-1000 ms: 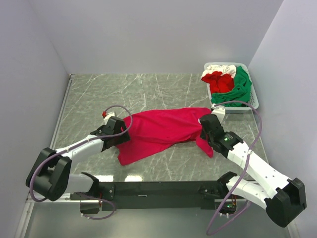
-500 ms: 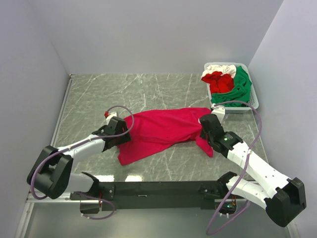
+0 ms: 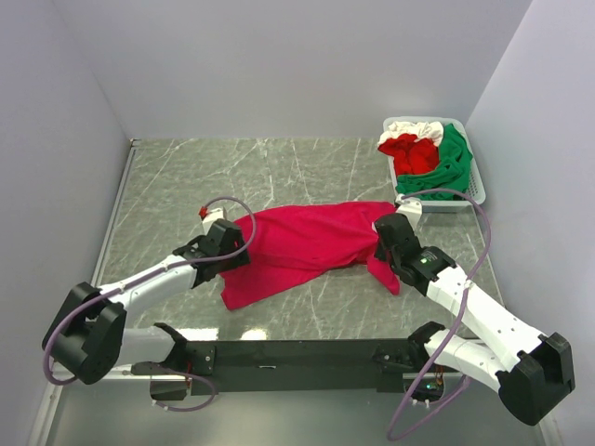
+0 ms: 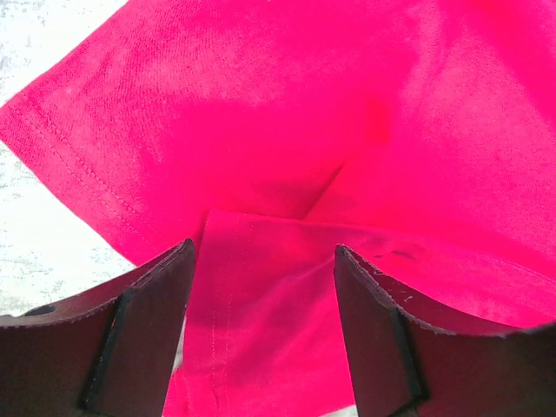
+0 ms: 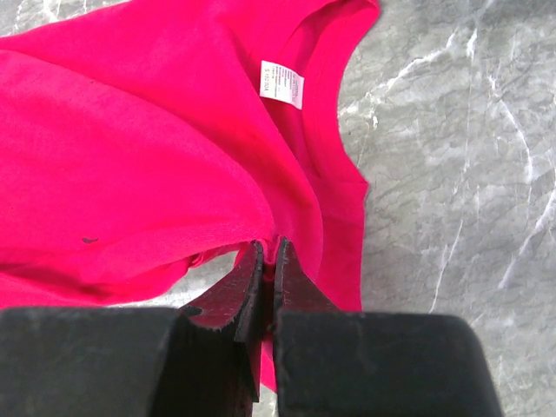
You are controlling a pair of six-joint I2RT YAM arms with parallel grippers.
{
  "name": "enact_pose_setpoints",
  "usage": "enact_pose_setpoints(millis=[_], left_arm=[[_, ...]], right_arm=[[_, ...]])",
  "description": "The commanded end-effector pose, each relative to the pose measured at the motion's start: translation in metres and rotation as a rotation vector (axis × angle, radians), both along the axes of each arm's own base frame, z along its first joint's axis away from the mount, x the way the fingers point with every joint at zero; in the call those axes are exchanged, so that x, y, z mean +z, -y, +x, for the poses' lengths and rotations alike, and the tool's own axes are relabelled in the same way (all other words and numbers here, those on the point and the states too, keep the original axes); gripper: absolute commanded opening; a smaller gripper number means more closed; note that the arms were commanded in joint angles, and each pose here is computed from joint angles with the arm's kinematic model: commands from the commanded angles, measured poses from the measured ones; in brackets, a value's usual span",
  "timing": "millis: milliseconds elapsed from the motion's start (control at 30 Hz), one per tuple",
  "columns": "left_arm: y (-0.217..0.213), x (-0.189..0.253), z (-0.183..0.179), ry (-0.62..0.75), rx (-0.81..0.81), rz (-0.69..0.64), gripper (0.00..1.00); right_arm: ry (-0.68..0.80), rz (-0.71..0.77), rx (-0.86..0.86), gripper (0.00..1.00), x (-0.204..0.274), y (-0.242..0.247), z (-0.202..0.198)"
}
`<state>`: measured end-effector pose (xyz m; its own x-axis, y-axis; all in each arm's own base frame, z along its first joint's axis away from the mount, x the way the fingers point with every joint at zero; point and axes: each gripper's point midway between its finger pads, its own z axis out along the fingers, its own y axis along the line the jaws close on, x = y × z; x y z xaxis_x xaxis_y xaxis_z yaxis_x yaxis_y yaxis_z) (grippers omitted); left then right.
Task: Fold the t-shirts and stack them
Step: Flatten the tshirt out
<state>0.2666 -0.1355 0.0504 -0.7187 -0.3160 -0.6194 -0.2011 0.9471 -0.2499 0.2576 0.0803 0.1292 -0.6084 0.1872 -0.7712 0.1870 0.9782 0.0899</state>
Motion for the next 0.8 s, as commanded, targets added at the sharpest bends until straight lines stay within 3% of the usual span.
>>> enact_pose_setpoints(millis=[0,267,767], left_arm=[[0.004,0.007,0.009,0.022,0.011,-0.004,0.71],[0.007,-0.008,0.012,-0.003,0.003,0.015,0.69],[-0.002,0.005,0.016,0.033,0.036,0.047,0.36]], right_arm=[[0.034,0.010,-0.008,0.00,0.004,0.001,0.005],[0.038,0.008,-0.012,0.00,0.004,0.003,0.002],[0.041,0.010,-0.012,0.00,0.005,0.003,0.003]])
